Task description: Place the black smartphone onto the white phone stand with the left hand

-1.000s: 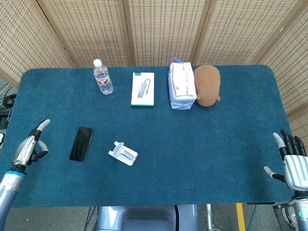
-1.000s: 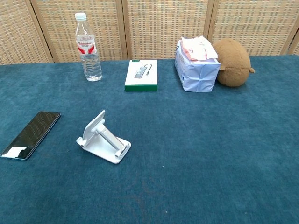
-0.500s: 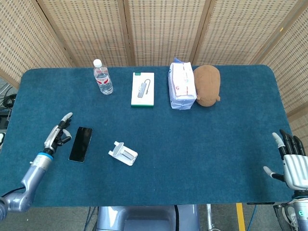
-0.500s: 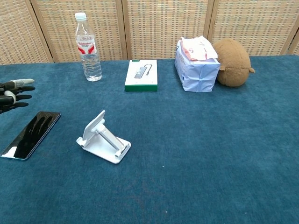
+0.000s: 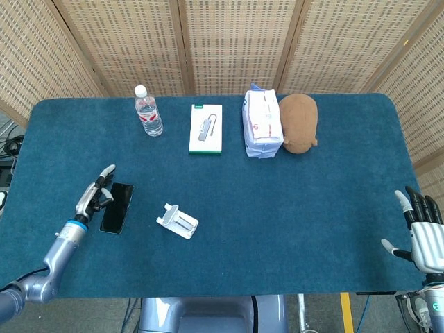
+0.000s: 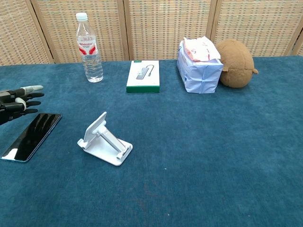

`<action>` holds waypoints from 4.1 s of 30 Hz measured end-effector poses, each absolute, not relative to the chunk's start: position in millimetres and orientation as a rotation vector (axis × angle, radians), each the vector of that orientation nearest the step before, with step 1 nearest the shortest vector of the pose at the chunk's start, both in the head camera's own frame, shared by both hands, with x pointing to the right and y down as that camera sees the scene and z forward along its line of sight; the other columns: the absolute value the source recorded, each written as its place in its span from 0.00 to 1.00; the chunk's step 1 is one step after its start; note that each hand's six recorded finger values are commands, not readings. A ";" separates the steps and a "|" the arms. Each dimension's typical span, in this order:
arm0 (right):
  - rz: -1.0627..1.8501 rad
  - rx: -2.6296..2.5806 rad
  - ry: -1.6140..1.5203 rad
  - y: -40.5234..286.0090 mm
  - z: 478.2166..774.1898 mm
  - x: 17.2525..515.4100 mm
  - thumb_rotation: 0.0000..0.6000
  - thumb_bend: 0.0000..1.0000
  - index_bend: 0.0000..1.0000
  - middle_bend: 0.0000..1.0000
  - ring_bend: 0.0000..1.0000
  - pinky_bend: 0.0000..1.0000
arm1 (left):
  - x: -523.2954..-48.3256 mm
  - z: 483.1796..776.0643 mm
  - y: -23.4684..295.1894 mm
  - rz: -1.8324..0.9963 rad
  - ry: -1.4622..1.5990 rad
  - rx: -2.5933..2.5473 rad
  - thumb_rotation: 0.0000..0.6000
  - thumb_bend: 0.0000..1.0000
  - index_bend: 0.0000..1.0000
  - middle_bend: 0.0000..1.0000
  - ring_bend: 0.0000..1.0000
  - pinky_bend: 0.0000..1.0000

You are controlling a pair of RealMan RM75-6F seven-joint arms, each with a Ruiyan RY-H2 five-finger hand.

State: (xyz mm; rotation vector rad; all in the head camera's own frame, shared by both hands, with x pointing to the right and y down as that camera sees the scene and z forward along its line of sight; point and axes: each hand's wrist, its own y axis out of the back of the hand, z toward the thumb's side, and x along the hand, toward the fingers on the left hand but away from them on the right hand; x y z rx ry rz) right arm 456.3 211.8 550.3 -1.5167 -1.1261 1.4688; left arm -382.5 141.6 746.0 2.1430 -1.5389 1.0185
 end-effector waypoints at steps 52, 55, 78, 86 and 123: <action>1.451 -1.530 -1.157 212.7 542.4 459.7 1.00 0.00 0.00 0.00 0.00 0.00 | -316.0 734.7 205.0 0.962 -1.115 2.388 1.00 1.00 0.00 0.00 0.00 0.00; 1.453 -1.530 -1.158 212.5 542.6 459.9 1.00 0.00 0.00 0.00 0.00 0.00 | -315.5 731.2 206.6 0.945 -1.110 2.411 1.00 1.00 0.00 0.00 0.00 0.00; 1.449 -1.537 -1.159 212.8 542.3 459.1 1.00 0.00 0.00 0.00 0.00 0.00 | -317.1 684.6 189.5 1.530 -1.153 2.844 1.00 0.10 0.00 0.00 0.00 0.00; 1.449 -1.538 -1.165 212.6 541.9 460.1 1.00 0.00 0.00 0.00 0.00 0.00 | -320.7 670.7 192.4 2.057 -1.153 2.764 1.00 0.11 0.04 0.07 0.06 0.08; 1.459 -1.550 -1.167 211.5 544.4 462.3 1.00 0.00 0.00 0.00 0.00 0.00 | -316.4 705.3 206.9 2.340 -1.083 2.473 1.00 0.15 0.21 0.20 0.17 0.12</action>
